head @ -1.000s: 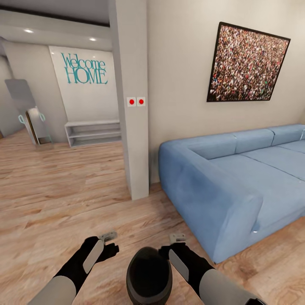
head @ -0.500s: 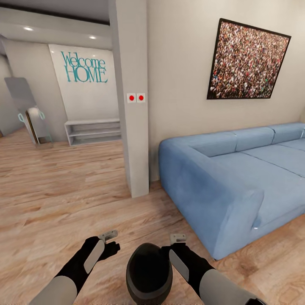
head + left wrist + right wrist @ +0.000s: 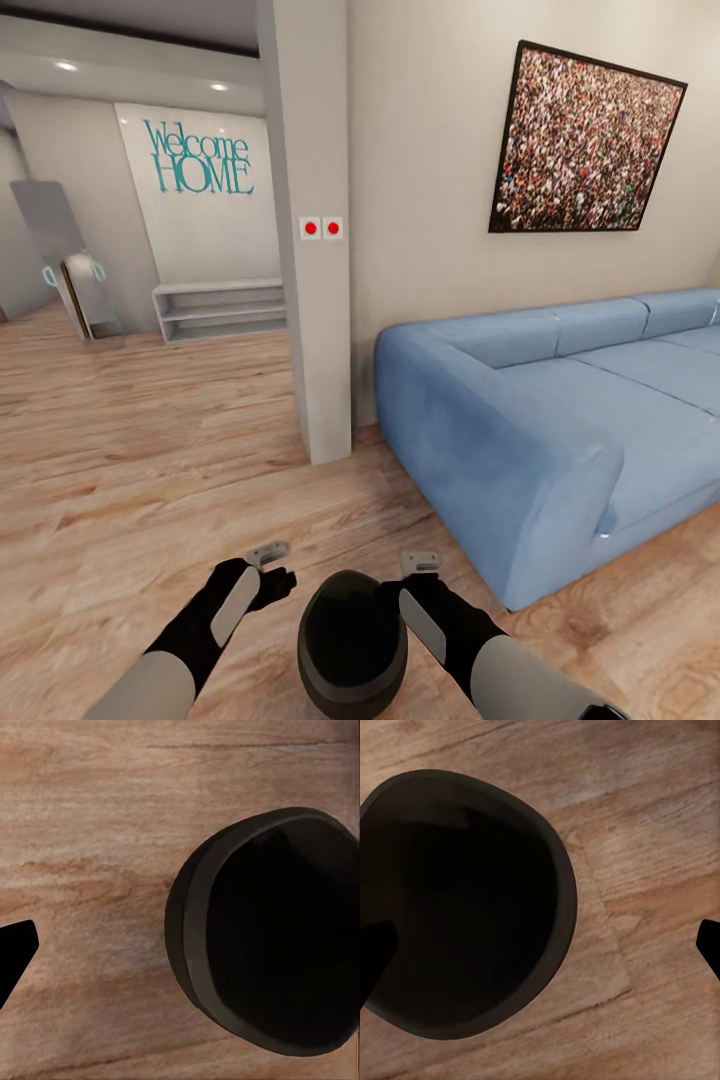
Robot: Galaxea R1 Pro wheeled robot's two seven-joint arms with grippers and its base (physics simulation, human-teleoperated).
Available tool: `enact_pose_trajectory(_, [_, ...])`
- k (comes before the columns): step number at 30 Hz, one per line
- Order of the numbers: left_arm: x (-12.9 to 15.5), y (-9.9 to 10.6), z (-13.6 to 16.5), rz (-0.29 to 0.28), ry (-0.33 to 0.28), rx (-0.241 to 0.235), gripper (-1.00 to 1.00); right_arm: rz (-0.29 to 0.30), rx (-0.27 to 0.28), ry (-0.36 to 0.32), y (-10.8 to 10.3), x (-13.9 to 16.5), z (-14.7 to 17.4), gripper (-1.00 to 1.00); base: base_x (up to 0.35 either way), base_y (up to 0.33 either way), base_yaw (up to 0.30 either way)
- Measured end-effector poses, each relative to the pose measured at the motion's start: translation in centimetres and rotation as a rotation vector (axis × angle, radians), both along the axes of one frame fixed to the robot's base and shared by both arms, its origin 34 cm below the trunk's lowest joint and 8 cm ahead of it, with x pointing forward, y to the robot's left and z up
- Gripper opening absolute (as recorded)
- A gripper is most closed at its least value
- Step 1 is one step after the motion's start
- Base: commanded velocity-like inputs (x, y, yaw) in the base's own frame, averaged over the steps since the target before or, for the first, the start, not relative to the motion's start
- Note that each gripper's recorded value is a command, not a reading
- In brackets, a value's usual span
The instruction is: Place each of the two pumpkins and all three candles from the living room inside a cabinet in the living room (use any cabinet), then make sure every cabinet is closed, and position the cauldron so it is next to a table in the living room.
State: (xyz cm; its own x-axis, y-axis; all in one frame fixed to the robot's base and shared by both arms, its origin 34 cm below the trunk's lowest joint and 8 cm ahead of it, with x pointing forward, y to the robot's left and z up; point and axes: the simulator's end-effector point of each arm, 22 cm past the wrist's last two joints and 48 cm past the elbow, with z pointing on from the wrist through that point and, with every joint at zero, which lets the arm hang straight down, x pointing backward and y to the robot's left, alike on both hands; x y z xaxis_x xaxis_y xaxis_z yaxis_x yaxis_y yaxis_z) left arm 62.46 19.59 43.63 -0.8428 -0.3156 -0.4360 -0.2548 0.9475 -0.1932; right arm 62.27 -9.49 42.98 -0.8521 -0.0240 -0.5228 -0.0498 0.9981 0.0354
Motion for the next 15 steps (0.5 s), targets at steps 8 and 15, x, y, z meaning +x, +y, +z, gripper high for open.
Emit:
enact_pose_trajectory(8, [-0.6,-1.3,-1.8,-0.035,-0.001,0.008,1.00,0.000,0.000,0.000,0.0,-0.4,-1.7,1.00,0.000,0.000,0.000])
enact_pose_trajectory(15, [-0.1,-1.0,-2.9,-0.006,-0.049,0.009,1.00,0.001,0.001,-0.001,0.0,-0.8,-3.3,1.00,0.000,0.000,0.000])
